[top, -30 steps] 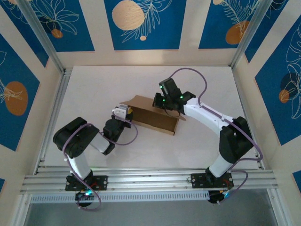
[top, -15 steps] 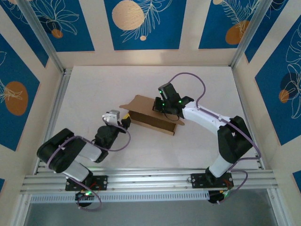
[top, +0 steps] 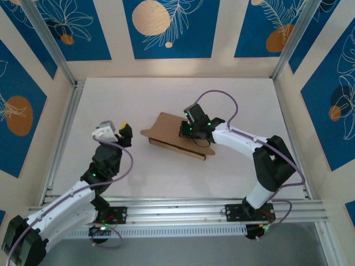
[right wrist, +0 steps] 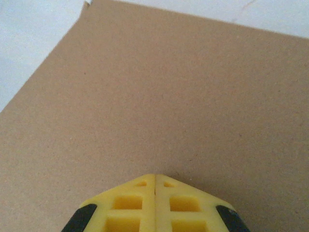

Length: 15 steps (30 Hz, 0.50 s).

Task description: Fold the paper box

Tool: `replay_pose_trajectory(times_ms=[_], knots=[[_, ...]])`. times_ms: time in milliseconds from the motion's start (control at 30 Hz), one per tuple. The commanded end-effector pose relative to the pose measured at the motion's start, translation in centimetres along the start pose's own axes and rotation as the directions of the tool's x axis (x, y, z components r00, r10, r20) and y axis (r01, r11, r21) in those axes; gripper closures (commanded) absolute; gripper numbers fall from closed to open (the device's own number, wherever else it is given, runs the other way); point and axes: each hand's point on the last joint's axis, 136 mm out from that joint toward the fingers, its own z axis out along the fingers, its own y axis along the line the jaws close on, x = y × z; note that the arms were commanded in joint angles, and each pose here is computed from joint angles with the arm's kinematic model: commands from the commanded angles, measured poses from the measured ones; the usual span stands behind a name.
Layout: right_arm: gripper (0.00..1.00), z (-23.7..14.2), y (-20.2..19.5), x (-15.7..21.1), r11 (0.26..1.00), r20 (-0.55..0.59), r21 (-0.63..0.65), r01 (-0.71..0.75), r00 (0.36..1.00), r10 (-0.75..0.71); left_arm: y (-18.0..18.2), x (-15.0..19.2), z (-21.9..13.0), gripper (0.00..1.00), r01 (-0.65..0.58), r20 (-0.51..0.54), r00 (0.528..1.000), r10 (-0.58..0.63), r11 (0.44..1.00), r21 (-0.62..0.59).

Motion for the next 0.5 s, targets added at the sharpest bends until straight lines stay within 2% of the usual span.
replay_pose_trajectory(times_ms=[0, 67, 133, 167, 267, 367, 467], knots=[[1.00, 1.7, -1.9, 2.8, 0.996, -0.090, 0.074, 0.050, 0.995, -0.043, 0.6, 2.8, 1.1, 0.40, -0.161, -0.187, 0.971, 0.148, 0.985, -0.055], [1.00, 2.3, -2.5, 3.7, 0.994, -0.128, 0.094, 0.059, 0.991, -0.047, -1.3, 3.5, 2.3, 0.33, -0.173, -0.258, 0.951, 0.170, 0.985, 0.008], [1.00, 2.7, -3.1, 4.5, 0.993, -0.165, 0.104, 0.063, 0.985, -0.045, -3.4, 5.1, 3.8, 0.31, -0.210, -0.371, 0.900, 0.230, 0.973, 0.094], [1.00, 2.9, -3.2, 4.8, 0.993, -0.180, 0.102, 0.062, 0.983, -0.043, -3.9, 5.6, 4.4, 0.31, -0.218, -0.419, 0.876, 0.238, 0.971, 0.096], [0.99, 3.2, -3.2, 5.5, 0.996, -0.226, 0.077, 0.045, 0.974, -0.027, -6.0, 7.7, 6.1, 0.29, -0.182, -0.555, 0.792, 0.253, 0.967, 0.181], [0.96, 1.9, -2.4, 4.3, 0.999, -0.208, 0.028, 0.026, 0.978, -0.020, -7.1, 10.1, 7.4, 0.28, -0.125, -0.629, 0.734, 0.256, 0.961, 0.246], [0.90, -1.0, -1.7, 2.1, 0.999, -0.153, -0.046, -0.008, 0.988, 0.001, -6.5, 12.1, 8.9, 0.28, -0.047, -0.689, 0.696, 0.202, 0.971, 0.236]])
